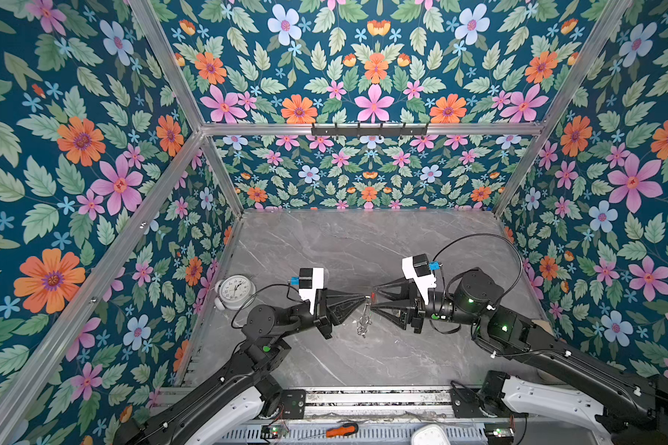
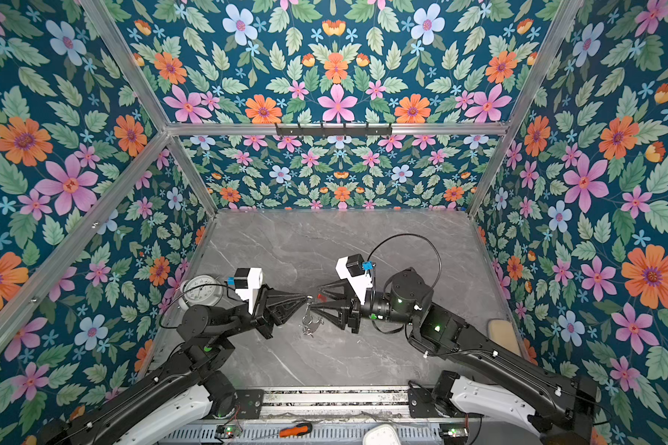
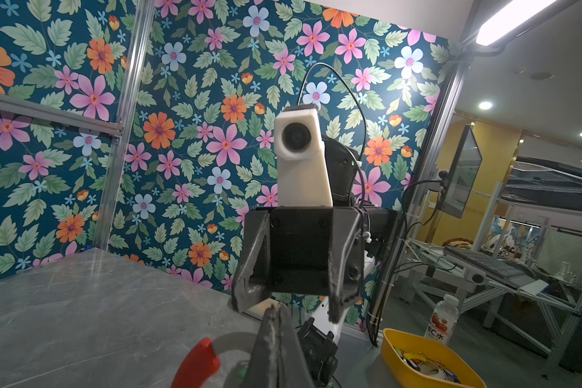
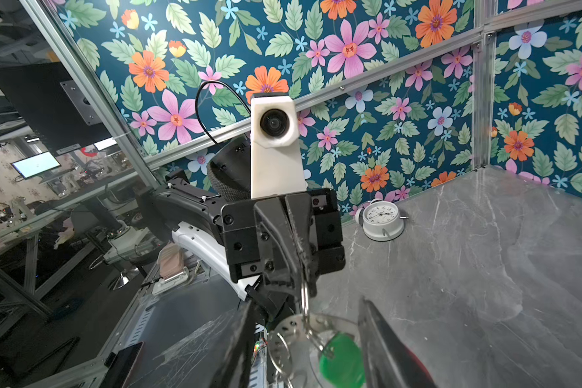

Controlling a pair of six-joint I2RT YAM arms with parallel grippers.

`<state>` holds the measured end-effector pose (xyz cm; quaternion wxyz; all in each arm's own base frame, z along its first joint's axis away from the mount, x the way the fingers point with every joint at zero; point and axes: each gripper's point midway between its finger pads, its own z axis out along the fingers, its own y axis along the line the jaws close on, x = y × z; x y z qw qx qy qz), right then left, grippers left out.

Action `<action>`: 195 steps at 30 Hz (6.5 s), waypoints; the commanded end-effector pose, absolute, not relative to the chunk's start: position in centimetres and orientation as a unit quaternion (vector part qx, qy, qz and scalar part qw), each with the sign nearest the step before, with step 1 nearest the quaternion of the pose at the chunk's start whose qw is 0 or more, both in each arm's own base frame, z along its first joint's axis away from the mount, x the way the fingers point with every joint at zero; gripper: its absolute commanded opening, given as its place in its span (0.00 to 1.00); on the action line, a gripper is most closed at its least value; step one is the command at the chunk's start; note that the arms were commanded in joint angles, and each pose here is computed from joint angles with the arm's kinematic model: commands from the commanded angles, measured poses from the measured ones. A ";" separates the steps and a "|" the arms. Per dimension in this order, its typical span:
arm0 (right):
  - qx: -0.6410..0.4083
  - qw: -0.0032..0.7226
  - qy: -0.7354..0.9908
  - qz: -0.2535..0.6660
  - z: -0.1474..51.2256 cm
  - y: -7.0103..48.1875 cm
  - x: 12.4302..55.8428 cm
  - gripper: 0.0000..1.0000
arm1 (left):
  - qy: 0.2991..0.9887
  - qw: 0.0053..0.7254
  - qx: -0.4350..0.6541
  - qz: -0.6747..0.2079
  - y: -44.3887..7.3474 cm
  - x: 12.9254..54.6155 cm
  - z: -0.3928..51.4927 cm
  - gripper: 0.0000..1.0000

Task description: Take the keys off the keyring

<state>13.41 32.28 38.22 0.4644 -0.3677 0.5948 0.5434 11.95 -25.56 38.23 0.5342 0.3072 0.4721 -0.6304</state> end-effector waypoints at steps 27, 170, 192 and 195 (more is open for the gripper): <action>-0.373 0.441 0.599 0.556 37.6 33.4 13.4 0.00 | 0.472 0.547 0.289 -0.628 -24.9 12.2 38.7 0.02; -0.314 0.086 0.844 0.426 10.7 38.4 21.6 0.00 | 0.550 0.643 0.131 -0.517 -20.5 17.9 36.1 1.00; -0.212 0.397 0.841 0.299 19.3 31.1 28.1 0.89 | 0.593 0.675 0.074 -0.433 -18.8 21.1 33.7 1.00; -0.185 0.440 0.829 0.291 21.0 29.1 28.0 0.89 | 0.623 0.693 0.025 -0.362 -17.4 23.8 32.1 1.00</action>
